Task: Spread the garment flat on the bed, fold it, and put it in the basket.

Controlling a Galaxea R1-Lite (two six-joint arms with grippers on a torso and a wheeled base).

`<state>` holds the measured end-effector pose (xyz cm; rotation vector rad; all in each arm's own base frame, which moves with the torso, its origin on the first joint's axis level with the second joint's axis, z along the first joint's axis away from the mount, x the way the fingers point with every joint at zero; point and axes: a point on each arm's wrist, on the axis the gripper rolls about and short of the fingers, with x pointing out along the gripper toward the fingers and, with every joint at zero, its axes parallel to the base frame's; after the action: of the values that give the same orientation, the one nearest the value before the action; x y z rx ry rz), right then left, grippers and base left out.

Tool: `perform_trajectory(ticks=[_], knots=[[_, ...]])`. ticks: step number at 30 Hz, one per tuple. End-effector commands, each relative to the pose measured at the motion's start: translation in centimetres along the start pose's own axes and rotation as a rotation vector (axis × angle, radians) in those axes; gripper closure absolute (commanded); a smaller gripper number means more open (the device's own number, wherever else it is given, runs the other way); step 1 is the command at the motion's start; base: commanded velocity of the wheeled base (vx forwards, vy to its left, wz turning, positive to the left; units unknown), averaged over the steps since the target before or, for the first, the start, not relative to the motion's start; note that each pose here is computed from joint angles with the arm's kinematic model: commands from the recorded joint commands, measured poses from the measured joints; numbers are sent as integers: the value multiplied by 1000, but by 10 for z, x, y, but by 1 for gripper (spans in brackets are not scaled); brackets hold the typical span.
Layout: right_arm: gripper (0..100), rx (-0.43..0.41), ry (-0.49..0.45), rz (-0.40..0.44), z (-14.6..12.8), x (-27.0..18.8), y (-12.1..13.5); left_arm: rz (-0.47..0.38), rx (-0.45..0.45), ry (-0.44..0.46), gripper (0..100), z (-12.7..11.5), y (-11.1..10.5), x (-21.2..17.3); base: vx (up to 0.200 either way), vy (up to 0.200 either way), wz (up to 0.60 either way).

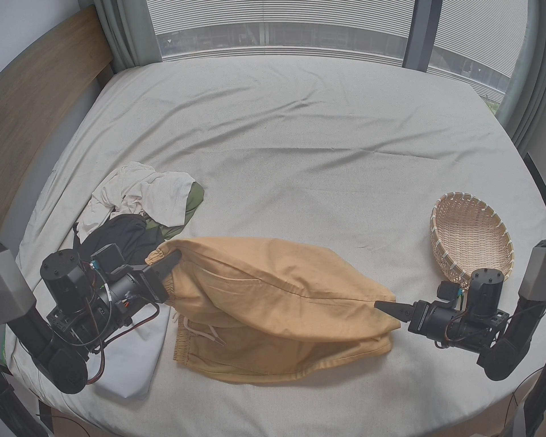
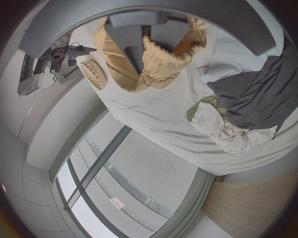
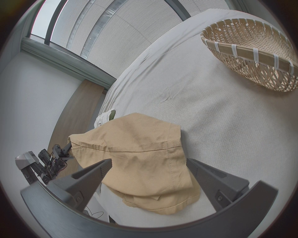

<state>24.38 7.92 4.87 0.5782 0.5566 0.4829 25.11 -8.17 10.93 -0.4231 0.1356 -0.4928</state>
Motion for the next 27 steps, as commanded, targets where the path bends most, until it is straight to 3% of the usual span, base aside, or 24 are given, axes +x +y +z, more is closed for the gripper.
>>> perform_trajectory(ticks=[1,12,23,27], knots=[[0,2,7,-10,-5,11,-9,0,-1,2,100,0,0,0,0,0,0],[0,-7,-11,14,-9,19,-12,-1,1,1,100,0,0,0,0,0,0],[0,-68,-102,125,10,0,22,7,17,15,100,-4,2,2,0,0,0],[0,-73,-103,131,10,-1,24,6,20,12,100,-4,2,2,0,0,0]])
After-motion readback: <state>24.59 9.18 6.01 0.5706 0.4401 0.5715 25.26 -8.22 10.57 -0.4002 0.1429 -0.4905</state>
